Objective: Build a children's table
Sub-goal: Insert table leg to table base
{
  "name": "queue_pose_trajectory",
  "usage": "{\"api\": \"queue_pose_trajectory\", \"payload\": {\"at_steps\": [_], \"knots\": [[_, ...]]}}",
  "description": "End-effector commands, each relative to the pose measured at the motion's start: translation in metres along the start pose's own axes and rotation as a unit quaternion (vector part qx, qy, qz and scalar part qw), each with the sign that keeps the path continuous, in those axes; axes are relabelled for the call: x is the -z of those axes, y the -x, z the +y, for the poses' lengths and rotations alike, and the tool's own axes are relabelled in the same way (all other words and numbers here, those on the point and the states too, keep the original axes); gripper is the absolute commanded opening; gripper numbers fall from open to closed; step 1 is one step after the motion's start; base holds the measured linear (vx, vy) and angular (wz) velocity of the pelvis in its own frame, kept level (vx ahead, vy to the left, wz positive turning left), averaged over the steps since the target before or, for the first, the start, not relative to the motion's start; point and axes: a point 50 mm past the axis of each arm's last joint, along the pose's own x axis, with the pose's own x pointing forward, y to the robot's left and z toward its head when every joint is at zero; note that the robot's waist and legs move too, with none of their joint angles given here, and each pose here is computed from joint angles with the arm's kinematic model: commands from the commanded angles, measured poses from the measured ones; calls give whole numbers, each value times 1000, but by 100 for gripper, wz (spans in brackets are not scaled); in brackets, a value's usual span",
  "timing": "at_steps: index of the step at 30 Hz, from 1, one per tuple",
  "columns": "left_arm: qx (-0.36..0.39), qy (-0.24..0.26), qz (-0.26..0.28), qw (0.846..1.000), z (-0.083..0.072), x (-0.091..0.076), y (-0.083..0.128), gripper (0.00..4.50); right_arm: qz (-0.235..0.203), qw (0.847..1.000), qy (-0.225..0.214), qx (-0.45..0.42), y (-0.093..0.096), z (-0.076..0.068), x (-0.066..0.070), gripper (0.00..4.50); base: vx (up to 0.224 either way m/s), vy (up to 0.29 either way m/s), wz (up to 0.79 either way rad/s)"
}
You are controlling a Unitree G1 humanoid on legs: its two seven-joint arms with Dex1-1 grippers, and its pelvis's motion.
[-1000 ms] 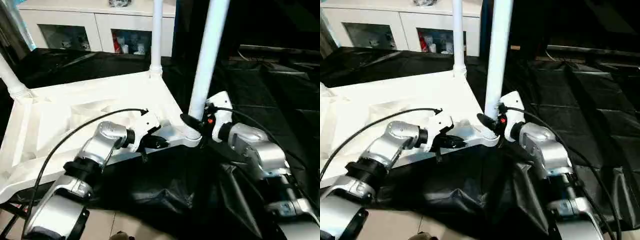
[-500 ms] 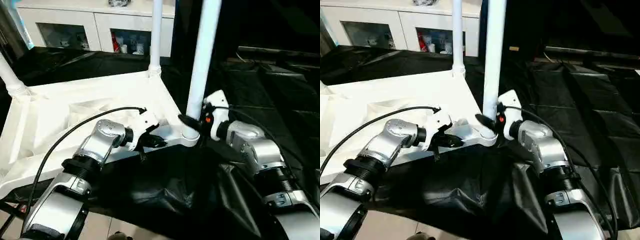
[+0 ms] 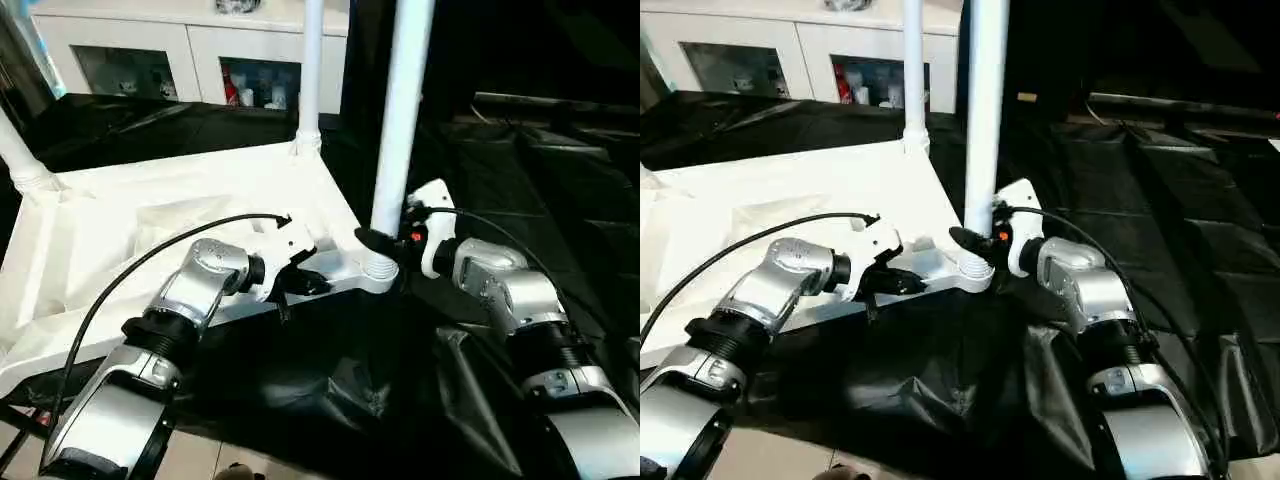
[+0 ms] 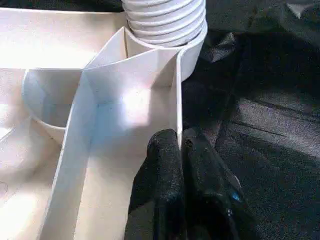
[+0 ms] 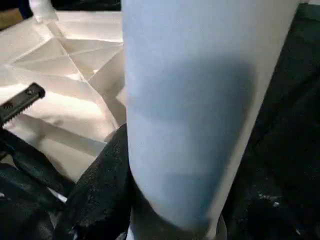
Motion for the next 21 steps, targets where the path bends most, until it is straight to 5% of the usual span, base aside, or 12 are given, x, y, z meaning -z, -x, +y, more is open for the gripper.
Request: {"api": "queue_pose_trajectory", "payload": {"at_steps": [1,21], "knots": [[-5,-5,6,1000,2,-1,4,0,-6,1000,-15,12,3,-5,3,191,0,0,0],[-31,-3,0,1000,8,-4,4,0,-60,991,-96,66,32,-7,66,190,0,0,0]]}}
